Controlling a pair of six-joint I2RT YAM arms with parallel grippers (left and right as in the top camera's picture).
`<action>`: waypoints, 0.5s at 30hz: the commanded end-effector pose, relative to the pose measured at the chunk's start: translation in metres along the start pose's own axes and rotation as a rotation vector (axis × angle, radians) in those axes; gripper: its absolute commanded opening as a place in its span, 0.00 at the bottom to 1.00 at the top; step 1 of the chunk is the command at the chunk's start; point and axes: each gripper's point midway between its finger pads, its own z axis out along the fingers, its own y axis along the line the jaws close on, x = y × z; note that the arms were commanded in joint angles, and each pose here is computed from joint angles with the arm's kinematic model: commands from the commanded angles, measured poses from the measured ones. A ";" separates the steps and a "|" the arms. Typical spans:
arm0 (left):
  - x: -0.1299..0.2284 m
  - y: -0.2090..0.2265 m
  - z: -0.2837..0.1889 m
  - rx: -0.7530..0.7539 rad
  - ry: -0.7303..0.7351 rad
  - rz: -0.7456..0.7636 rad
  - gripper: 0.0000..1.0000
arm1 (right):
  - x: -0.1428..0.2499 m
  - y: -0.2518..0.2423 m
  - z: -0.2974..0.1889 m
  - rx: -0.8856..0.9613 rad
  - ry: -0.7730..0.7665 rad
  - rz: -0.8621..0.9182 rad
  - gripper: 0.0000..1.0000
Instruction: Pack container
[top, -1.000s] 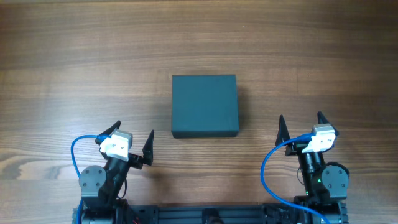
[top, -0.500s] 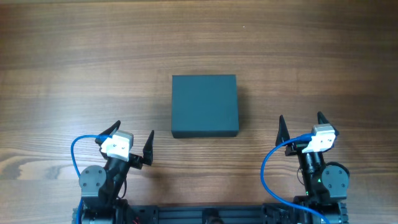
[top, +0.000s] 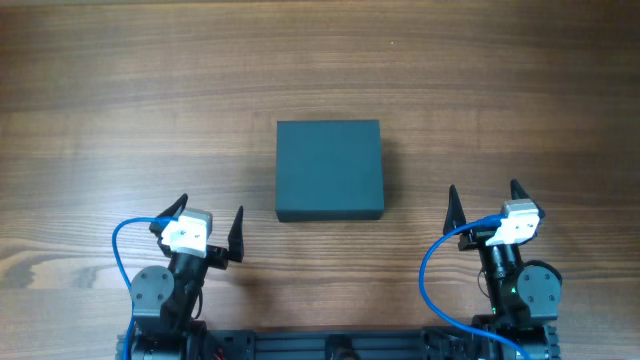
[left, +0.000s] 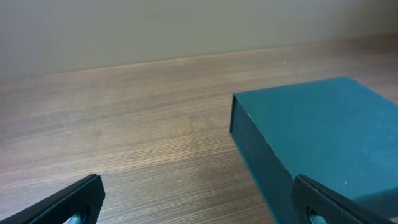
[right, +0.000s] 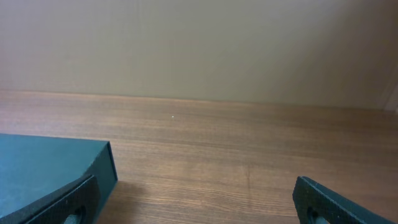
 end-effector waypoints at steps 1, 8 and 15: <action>-0.001 0.004 0.000 -0.022 -0.012 -0.049 1.00 | 0.000 0.002 0.000 -0.012 -0.008 0.007 1.00; 0.000 0.005 0.000 -0.025 -0.010 -0.055 1.00 | 0.000 0.002 0.000 -0.012 -0.008 0.008 1.00; 0.000 0.004 0.000 -0.025 -0.010 -0.061 1.00 | 0.000 0.002 0.000 -0.012 -0.008 0.007 1.00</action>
